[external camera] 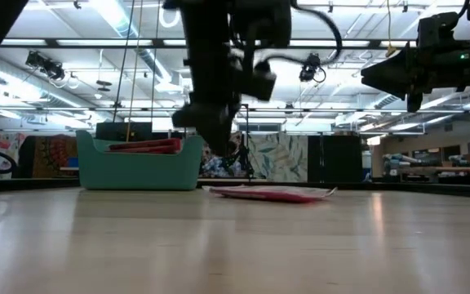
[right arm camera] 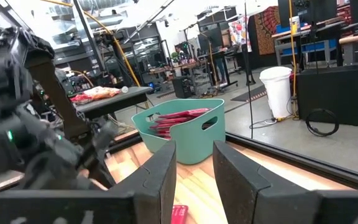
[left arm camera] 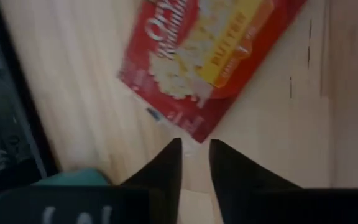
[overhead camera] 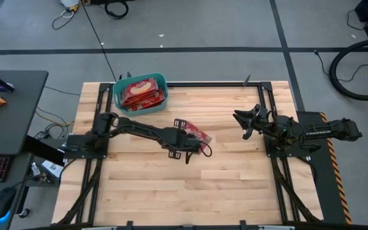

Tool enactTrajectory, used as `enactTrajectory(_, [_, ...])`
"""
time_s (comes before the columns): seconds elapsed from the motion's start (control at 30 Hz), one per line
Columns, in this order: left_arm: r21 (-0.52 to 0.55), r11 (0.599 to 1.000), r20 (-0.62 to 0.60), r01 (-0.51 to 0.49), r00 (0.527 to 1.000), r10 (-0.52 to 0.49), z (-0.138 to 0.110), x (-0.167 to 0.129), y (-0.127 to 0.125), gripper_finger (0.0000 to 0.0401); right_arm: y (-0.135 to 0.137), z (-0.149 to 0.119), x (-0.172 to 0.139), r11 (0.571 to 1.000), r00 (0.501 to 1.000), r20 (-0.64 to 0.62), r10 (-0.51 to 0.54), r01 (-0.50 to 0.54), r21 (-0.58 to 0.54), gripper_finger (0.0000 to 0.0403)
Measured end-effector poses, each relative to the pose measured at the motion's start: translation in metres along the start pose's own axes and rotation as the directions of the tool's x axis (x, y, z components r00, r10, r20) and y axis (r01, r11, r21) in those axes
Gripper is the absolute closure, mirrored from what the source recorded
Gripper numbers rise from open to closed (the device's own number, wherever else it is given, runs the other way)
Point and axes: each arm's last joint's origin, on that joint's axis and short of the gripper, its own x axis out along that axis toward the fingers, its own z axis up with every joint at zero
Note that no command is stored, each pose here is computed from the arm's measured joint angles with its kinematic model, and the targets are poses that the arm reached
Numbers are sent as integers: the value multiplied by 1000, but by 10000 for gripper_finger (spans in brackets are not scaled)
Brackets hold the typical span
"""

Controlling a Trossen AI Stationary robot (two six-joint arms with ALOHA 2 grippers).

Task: Sort popcorn bags into baskets
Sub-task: Put the red popcorn bag into the blue bin

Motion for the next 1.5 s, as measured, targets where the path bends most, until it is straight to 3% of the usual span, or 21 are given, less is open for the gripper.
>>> enactTrajectory(0.2, [66, 998, -96, 12, 995, -5, 1, 30, -18, 248, 0, 0, 0, 1000, 1000, 0, 1, -1, 0, 292])
enactTrajectory(0.33, [100, 994, -133, -48, 989, 61, 1, 43, -24, 212, 0, 0, 0, 1000, 1000, 0, 0, 0, 0, 292])
enactTrajectory(0.57, [112, 992, -178, -59, 981, 78, -2, 55, -25, 198, 0, 0, 0, 1000, 1000, 0, 0, 0, 0, 292])
enactTrajectory(1.07, [102, 989, -163, -104, 979, 120, 3, 73, -24, 245, 0, 0, 0, 1000, 1000, -1, 0, 0, 0, 292])
enactTrajectory(1.5, [44, 995, -137, -95, 985, 100, 6, 77, -23, 391, 0, 0, 0, 1000, 1000, 0, 0, 0, 0, 292])
